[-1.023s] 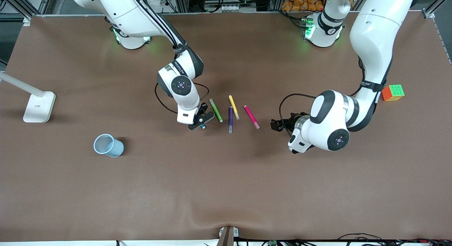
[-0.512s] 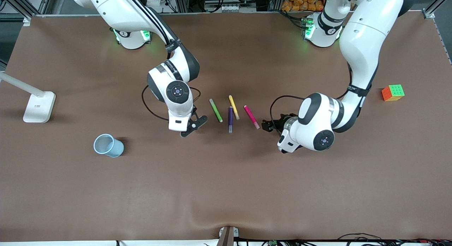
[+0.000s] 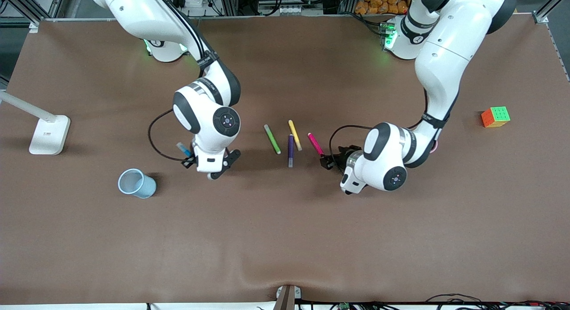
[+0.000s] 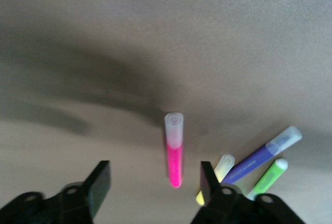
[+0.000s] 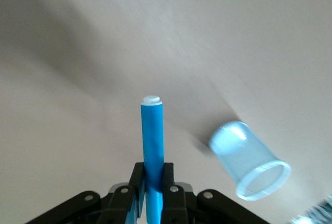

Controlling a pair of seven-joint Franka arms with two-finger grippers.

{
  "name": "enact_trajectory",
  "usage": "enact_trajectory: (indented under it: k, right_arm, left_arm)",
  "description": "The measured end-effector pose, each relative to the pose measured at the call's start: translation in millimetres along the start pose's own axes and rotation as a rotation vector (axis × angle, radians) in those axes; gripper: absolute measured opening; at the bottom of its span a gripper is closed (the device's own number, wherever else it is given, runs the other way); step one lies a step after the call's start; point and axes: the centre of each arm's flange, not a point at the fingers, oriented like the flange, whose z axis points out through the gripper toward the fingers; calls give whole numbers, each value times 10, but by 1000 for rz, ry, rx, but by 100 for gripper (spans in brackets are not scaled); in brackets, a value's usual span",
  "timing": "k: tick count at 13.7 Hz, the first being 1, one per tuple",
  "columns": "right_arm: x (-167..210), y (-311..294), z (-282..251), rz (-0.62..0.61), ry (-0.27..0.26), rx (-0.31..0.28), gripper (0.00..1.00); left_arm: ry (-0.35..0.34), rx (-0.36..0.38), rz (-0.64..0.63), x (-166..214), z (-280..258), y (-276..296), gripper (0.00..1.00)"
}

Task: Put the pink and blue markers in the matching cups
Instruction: 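Lift the blue marker toward the blue cup while the left gripper grasps pink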

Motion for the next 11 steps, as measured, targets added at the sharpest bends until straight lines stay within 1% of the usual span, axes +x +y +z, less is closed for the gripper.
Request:
enact_trajectory:
  k: [1, 2, 3, 4, 5, 7, 9, 10, 11]
  right_arm:
    - [-66, 151, 51, -54, -20, -16, 17]
    - [-142, 331, 111, -110, -33, -24, 17]
    - [-233, 532, 187, -155, -46, -29, 17]
    - [-342, 744, 281, -183, -62, -35, 17]
    - [-451, 941, 376, -204, -82, -47, 17]
    - [-624, 1212, 529, -234, -115, -61, 17]
    - [-721, 1338, 605, -238, -130, -60, 17]
    - [-766, 1393, 644, -230, -133, -55, 17]
    - [-822, 1461, 699, -218, -137, -48, 17]
  left_arm:
    - [7, -4, -19, -9, 59, 39, 76]
    - [13, -6, -32, -20, 122, 75, 71]
    - [17, -8, -42, -26, 178, 101, 71]
    - [18, -8, -48, -25, 229, 115, 67]
    - [17, -7, -51, -17, 269, 116, 67]
    - [17, -8, -57, 22, 328, 101, 65]
    - [16, -11, -62, 40, 342, 94, 56]
    - [16, -11, -63, 40, 342, 94, 56]
    - [17, -11, -64, 42, 340, 92, 49]
